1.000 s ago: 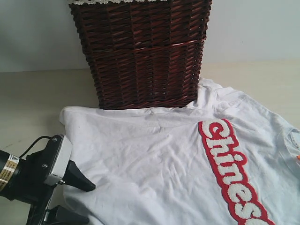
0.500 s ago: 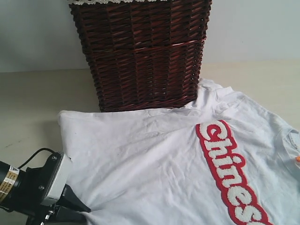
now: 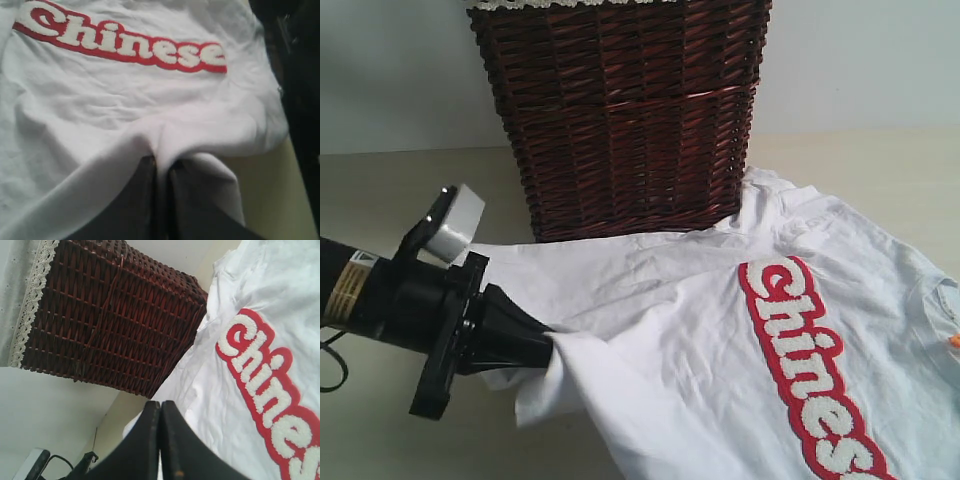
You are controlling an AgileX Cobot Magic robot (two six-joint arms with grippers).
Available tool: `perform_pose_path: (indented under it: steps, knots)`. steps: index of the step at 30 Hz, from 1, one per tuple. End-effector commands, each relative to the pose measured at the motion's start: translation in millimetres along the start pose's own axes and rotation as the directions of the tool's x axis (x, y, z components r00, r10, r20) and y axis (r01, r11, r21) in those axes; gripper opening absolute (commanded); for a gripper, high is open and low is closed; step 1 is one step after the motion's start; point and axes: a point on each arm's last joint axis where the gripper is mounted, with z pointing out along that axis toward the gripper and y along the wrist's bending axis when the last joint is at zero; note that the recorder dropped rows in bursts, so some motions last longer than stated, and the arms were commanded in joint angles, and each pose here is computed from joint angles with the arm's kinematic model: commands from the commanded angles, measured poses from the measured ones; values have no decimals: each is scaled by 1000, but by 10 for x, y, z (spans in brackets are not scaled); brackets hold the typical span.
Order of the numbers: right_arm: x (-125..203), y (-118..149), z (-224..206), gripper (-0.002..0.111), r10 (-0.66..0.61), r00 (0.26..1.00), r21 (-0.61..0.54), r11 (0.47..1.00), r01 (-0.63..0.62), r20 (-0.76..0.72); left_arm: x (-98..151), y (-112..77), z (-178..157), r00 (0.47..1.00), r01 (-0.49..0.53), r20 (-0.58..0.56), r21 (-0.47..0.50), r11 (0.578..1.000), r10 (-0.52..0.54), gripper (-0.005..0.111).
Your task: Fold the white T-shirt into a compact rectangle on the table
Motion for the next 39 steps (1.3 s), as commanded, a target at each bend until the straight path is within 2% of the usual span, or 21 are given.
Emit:
perform_pose_path:
  steps: [1,5,8,10,12,15,17,21,24,27,30,34,35,36,37,39]
  knots:
    - [0,-5,0,0,-4,1000,-10,1000,4,7,-26,81,41,985,173,15,50,984,-174,0]
    - [0,-5,0,0,-4,1000,-10,1000,4,7,30,105,82,953,301,4,74,951,-303,0]
    - [0,-5,0,0,-4,1000,-10,1000,4,7,87,121,117,910,413,-13,87,907,-413,0]
    - [0,-5,0,0,-4,1000,-10,1000,4,7,146,155,143,873,487,-31,63,871,-486,0]
    - [0,-5,0,0,-4,1000,-10,1000,4,7,213,214,159,829,557,-47,-10,831,-557,0]
    - [0,-5,0,0,-4,1000,-10,1000,4,7,302,316,154,814,565,-58,-150,811,-578,1]
    - [0,-5,0,0,-4,1000,-10,1000,4,7,347,372,139,813,553,-63,-229,801,-579,8]
    - [0,-5,0,0,-4,1000,-10,1000,4,7,393,456,110,818,522,-66,-332,786,-571,36]
    - [0,-5,0,0,-4,1000,-10,1000,4,7,392,496,96,822,507,-67,-365,781,-565,54]
    - [0,-5,0,0,-4,1000,-10,1000,4,7,401,507,90,822,503,-68,-380,776,-566,65]
    - [0,-5,0,0,-4,1000,-10,1000,4,7,341,504,55,830,496,-48,-393,774,-555,68]
    - [0,-5,0,0,-4,1000,-10,1000,4,7,98,444,-70,866,462,13,-404,790,-500,68]
    - [0,-5,0,0,-4,1000,-10,1000,4,7,-57,339,-138,902,404,8,-365,839,-431,68]
    - [0,-5,0,0,-4,1000,-10,1000,4,7,-129,281,-158,917,380,13,-328,865,-398,68]
    - [0,-5,0,0,-4,1000,-10,1000,4,7,-217,112,-192,951,304,15,-245,921,-309,68]
    - [0,-5,0,0,-4,1000,-10,1000,4,7,-220,-24,-197,967,252,13,-182,950,-253,68]
